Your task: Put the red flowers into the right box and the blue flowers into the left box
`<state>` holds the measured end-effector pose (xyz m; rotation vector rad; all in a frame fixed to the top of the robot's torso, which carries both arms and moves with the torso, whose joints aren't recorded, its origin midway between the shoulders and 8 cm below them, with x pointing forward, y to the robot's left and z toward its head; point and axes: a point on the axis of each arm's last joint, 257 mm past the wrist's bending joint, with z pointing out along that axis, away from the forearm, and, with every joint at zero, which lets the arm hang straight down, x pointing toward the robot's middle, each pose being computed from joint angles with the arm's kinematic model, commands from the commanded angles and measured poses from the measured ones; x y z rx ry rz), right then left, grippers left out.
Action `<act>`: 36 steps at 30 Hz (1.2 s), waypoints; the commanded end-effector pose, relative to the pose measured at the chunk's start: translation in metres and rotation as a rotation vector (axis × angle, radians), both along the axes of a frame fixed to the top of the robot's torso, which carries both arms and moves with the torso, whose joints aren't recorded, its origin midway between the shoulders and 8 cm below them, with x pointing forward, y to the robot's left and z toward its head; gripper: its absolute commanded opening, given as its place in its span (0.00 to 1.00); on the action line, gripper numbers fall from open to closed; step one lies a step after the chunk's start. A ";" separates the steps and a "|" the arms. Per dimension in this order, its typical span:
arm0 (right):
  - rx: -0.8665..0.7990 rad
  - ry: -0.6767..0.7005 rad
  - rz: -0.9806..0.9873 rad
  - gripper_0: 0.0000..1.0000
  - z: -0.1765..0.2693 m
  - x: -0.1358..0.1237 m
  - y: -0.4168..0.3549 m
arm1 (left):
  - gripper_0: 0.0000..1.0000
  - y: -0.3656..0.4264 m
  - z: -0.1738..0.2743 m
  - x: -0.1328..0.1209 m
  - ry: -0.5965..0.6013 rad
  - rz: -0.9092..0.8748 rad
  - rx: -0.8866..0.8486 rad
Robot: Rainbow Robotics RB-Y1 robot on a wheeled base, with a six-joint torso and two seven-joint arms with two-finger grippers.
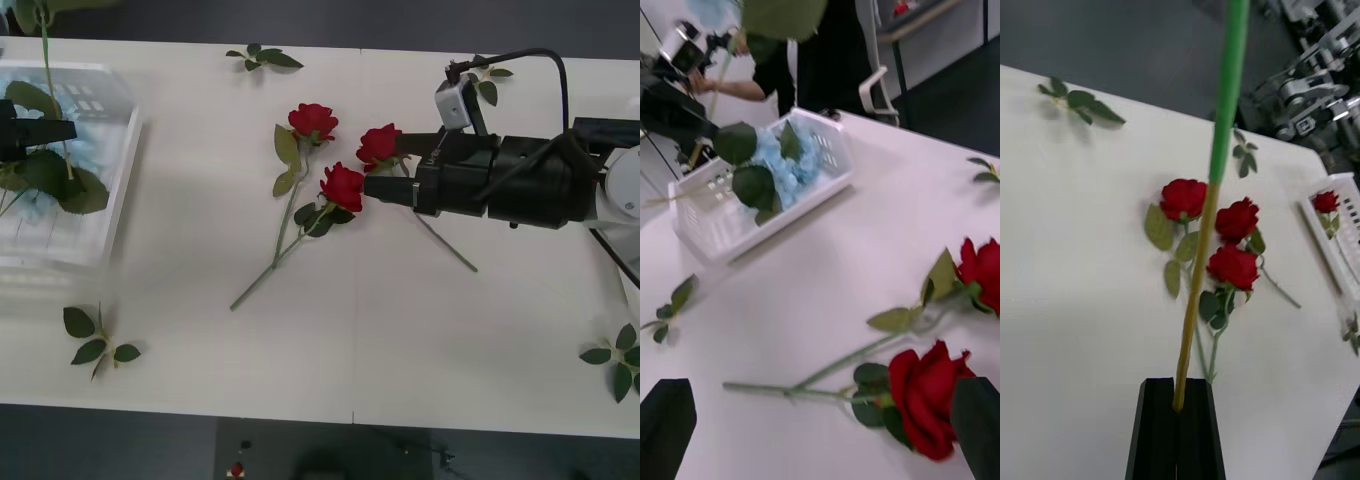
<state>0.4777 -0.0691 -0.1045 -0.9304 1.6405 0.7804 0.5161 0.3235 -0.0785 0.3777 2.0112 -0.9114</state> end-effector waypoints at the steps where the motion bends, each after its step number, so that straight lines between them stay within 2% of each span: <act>1: -0.094 0.042 -0.037 1.00 0.005 0.010 -0.015 | 0.00 0.041 0.048 -0.006 0.055 0.106 0.106; 8: -0.265 0.197 -0.181 1.00 -0.031 0.031 -0.035 | 0.00 0.128 0.077 -0.026 0.104 0.300 0.349; 12: -0.330 0.255 -0.253 1.00 -0.054 0.050 -0.045 | 0.01 0.178 0.089 -0.031 0.084 0.404 0.505; 16: -0.376 0.286 -0.321 1.00 -0.074 0.072 -0.054 | 0.00 0.204 0.085 -0.039 0.080 0.443 0.566; 20: -0.414 0.276 -0.388 1.00 -0.083 0.098 -0.068 | 0.02 0.210 0.063 -0.040 0.097 0.447 0.579; 21: -0.421 0.273 -0.404 1.00 -0.084 0.104 -0.072 | 0.05 0.209 0.057 -0.039 0.099 0.441 0.583; 22: -0.429 0.276 -0.419 1.00 -0.087 0.109 -0.075 | 0.17 0.208 0.052 -0.038 0.099 0.434 0.588; 25: -0.461 0.269 -0.448 1.00 -0.095 0.119 -0.083 | 0.76 0.203 0.046 -0.032 0.095 0.418 0.603; 26: -0.476 0.265 -0.455 1.00 -0.099 0.121 -0.084 | 0.89 0.200 0.043 -0.031 0.093 0.409 0.609; 28: -0.495 0.262 -0.462 1.00 -0.106 0.124 -0.084 | 0.98 0.194 0.036 -0.028 0.097 0.390 0.617; 29: -0.498 0.265 -0.467 1.00 -0.109 0.125 -0.085 | 0.99 0.190 0.030 -0.028 0.102 0.375 0.615; 36: -0.521 0.261 -0.485 1.00 -0.129 0.131 -0.076 | 1.00 0.113 -0.012 -0.026 0.130 0.183 0.473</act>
